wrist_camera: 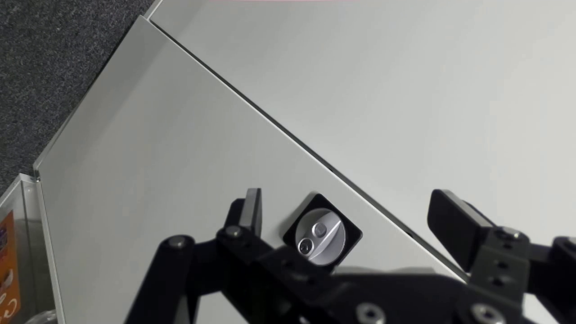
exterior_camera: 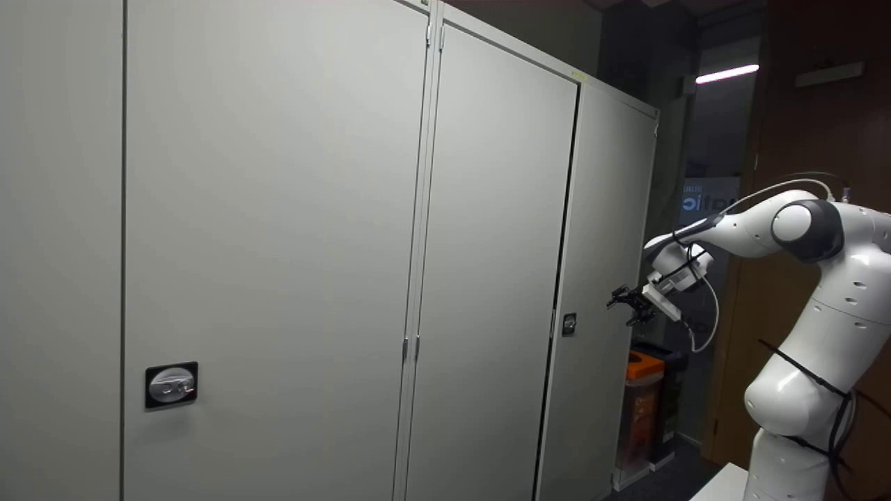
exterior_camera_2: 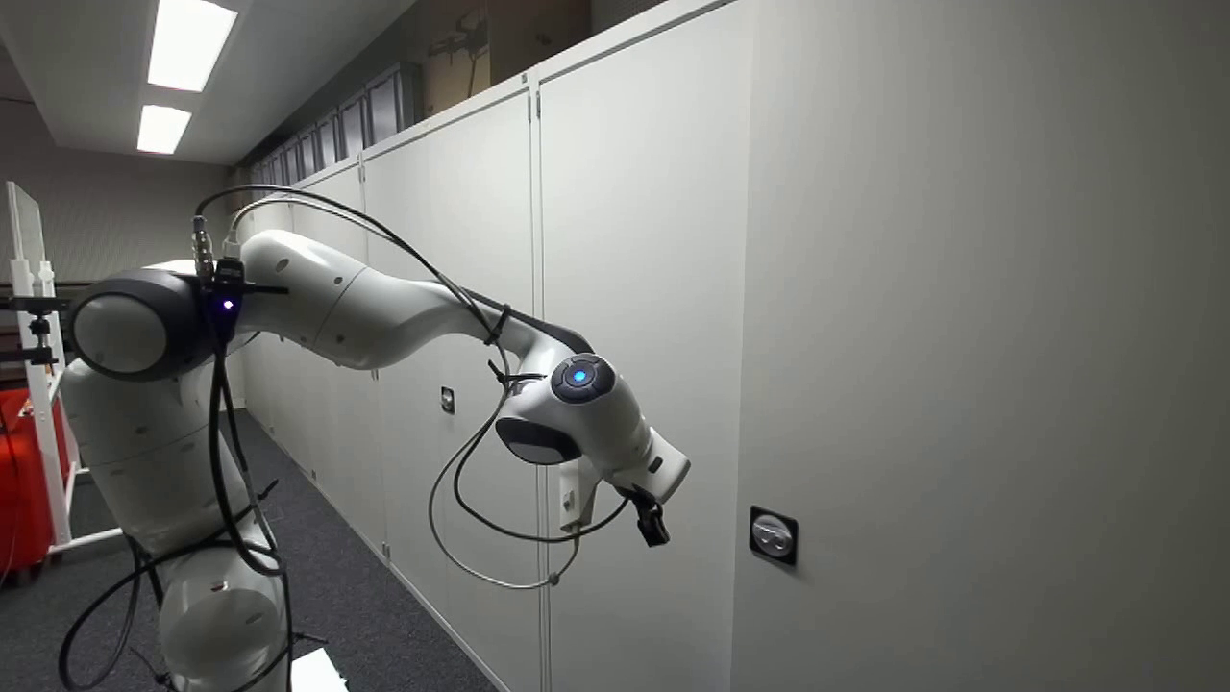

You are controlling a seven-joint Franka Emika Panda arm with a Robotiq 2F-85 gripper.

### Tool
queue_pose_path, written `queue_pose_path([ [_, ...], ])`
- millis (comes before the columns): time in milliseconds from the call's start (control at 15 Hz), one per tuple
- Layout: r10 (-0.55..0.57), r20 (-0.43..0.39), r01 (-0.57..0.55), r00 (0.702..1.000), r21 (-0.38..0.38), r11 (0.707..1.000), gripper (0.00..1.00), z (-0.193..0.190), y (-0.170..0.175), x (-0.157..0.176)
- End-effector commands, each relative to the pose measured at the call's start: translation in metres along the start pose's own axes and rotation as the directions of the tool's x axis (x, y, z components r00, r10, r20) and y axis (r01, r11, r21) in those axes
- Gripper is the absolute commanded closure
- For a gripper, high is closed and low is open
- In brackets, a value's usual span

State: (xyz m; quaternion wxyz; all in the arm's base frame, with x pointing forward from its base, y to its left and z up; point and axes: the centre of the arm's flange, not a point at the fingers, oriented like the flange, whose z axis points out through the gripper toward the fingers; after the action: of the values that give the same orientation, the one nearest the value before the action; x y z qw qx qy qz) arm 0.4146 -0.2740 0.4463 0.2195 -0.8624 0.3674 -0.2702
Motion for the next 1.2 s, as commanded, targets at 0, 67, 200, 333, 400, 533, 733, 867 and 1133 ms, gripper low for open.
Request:
queue_pose_path([
  [0,0.0,0.0,0.0,1.0,0.0,1.0,0.0,0.0,0.0,0.0],
  [67,0.0,0.0,0.0,1.0,0.0,1.0,0.0,0.0,0.0,0.0],
  [200,0.0,0.0,0.0,1.0,0.0,1.0,0.0,0.0,0.0,0.0],
  [333,0.0,0.0,0.0,1.0,0.0,1.0,0.0,0.0,0.0,0.0],
  [400,0.0,0.0,0.0,1.0,0.0,1.0,0.0,0.0,0.0,0.0],
  [533,0.0,0.0,0.0,1.0,0.0,1.0,0.0,0.0,0.0,0.0],
  [733,0.0,0.0,0.0,1.0,0.0,1.0,0.0,0.0,0.0,0.0],
  [867,-0.002,-0.007,0.002,1.0,-0.003,1.0,0.0,0.002,0.003,0.003],
  [1133,0.055,-0.047,-0.054,0.997,0.021,0.998,0.0,0.007,0.014,0.012],
])
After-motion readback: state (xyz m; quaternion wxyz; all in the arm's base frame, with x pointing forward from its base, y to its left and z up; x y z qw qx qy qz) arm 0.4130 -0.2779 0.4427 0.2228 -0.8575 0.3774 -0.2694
